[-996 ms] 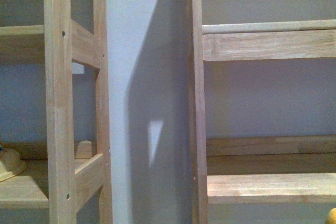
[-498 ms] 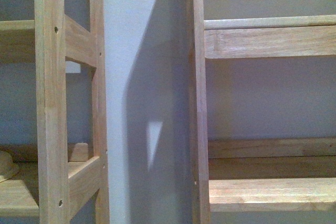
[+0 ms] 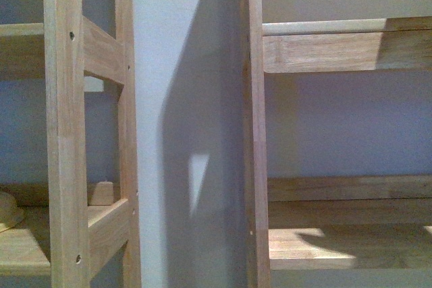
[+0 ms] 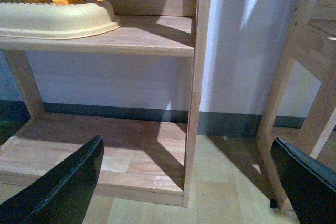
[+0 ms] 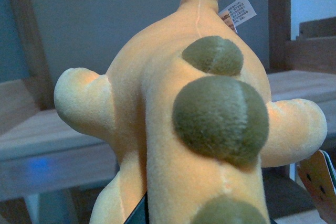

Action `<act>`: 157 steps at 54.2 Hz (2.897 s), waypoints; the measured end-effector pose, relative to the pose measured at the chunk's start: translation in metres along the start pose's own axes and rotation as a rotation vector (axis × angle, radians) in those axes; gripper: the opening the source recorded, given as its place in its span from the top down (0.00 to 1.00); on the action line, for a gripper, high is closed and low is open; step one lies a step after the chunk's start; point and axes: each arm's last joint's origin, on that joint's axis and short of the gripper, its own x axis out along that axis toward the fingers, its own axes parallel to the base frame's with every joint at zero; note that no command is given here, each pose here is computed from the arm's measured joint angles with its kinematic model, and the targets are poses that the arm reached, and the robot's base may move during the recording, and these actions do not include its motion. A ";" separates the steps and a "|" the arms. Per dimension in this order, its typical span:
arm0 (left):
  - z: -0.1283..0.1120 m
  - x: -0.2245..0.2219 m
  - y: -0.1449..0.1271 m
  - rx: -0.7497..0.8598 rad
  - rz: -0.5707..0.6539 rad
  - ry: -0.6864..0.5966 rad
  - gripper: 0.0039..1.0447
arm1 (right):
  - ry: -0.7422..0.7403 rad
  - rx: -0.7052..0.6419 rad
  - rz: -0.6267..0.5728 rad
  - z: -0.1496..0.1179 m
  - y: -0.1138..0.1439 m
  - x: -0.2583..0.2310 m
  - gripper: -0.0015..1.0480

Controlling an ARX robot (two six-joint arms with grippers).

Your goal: Put away toys

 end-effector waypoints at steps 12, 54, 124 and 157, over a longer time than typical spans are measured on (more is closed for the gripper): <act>0.000 0.000 0.000 0.000 0.000 0.000 0.06 | -0.053 -0.001 0.022 0.026 0.024 0.041 0.93; 0.000 0.000 0.000 0.000 0.000 0.000 0.06 | 0.137 0.081 0.067 -0.006 0.101 0.163 0.93; 0.000 0.000 0.000 0.000 0.000 0.000 0.06 | 0.211 0.146 0.117 -0.025 0.122 0.194 0.05; 0.000 0.000 0.000 0.000 0.000 0.000 0.06 | -0.219 -0.045 -0.059 0.045 0.107 0.139 0.06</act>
